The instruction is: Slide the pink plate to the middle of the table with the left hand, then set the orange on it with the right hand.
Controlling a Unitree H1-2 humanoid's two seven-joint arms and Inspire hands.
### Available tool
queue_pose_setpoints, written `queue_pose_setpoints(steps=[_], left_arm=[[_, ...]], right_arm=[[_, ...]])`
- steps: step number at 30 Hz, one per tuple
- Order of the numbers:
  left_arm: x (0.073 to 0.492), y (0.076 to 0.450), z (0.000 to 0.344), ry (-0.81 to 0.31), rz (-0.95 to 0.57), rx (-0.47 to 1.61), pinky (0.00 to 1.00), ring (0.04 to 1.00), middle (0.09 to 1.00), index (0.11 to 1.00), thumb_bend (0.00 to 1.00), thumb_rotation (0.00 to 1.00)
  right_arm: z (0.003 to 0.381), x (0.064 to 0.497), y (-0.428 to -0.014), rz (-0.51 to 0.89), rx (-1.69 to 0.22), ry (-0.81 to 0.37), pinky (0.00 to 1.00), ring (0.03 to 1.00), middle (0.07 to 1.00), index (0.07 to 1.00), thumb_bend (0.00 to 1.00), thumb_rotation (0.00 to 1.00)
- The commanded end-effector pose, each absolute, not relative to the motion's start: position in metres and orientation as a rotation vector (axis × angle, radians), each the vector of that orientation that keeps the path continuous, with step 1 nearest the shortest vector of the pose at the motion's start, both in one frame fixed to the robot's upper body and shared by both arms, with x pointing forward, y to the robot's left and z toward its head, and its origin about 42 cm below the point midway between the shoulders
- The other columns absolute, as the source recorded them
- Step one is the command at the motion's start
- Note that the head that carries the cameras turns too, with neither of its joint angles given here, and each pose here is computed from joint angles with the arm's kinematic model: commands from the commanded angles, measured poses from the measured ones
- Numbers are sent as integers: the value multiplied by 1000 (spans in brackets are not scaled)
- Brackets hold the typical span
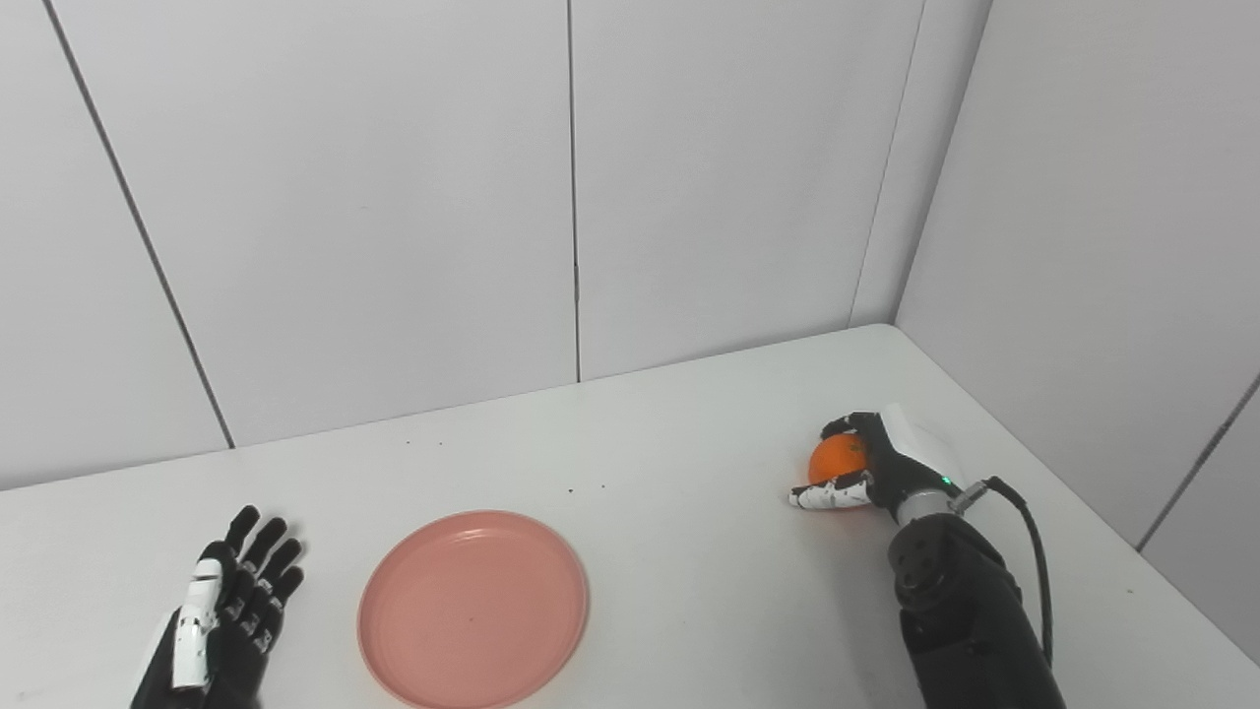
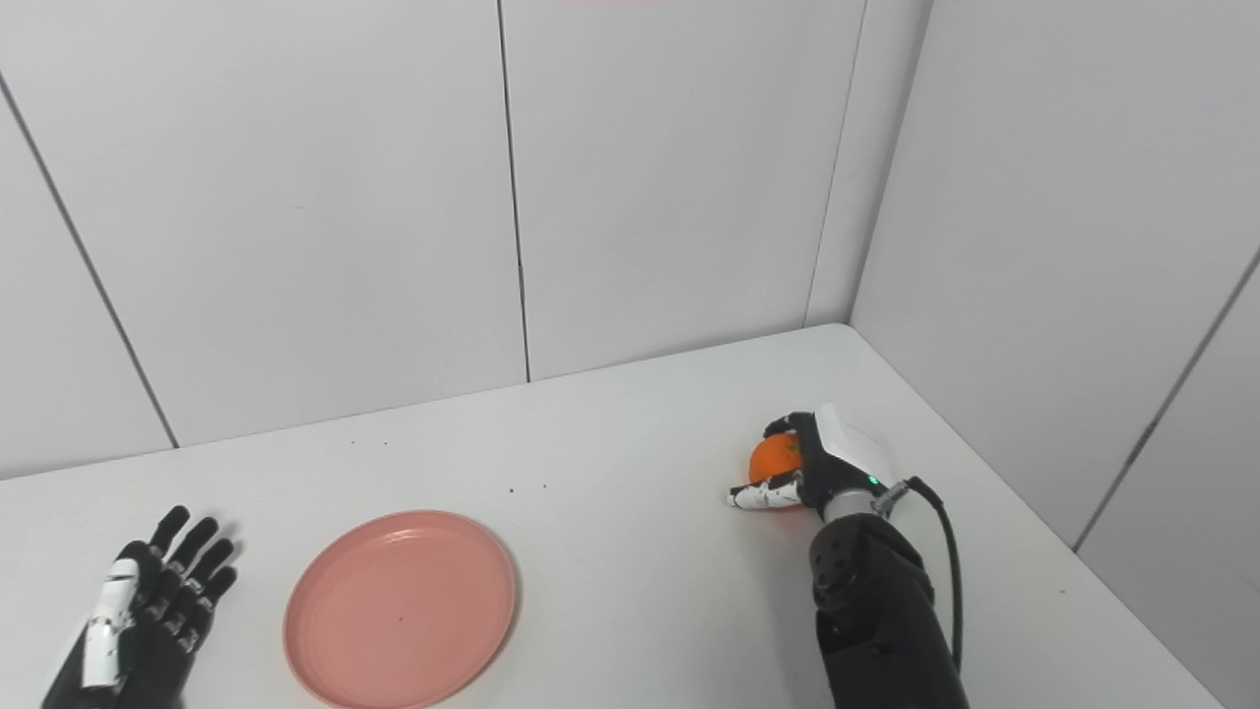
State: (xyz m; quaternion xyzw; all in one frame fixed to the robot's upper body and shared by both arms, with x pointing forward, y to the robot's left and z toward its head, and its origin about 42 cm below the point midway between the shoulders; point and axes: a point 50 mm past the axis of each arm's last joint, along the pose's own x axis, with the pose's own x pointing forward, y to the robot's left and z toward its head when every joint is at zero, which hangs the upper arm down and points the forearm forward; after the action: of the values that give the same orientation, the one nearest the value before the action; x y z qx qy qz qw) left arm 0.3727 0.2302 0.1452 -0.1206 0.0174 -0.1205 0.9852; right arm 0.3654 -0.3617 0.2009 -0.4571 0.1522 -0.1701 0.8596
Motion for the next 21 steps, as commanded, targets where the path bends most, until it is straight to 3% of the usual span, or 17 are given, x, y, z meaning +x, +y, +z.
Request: queue_pose_setpoints(steps=[1,2,3,7,17,20,21], left_arm=[[372,231,148,35,-246,-235,986,962,968,964,292,1000],[372,232,148,36,-245,-234,985,962,966,962,294,1000],[372,232,148,37,-244,-232,984,961,966,961,295,1000],[372,231,148,41,-236,-237,986,963,969,964,294,1000],[372,229,149,46,-228,-245,962,945,954,949,295,1000],[371,227,151,44,-231,-241,964,948,957,952,290,1000],[371,227,151,44,-230,-240,961,945,955,950,291,1000]], right_arm=[[210,368,-366,-355,-981,300,422,485,559,533,708,146],[209,368,-366,-352,-981,300,347,398,487,501,584,139],[210,368,-366,-341,-983,300,315,372,461,501,546,71],[213,365,-365,-338,-977,293,293,364,451,507,531,6],[240,355,-352,-415,-966,166,254,312,414,530,523,0],[251,352,-346,-437,-967,113,259,324,416,528,523,0],[254,351,-344,-442,-970,94,304,374,458,502,527,0]])
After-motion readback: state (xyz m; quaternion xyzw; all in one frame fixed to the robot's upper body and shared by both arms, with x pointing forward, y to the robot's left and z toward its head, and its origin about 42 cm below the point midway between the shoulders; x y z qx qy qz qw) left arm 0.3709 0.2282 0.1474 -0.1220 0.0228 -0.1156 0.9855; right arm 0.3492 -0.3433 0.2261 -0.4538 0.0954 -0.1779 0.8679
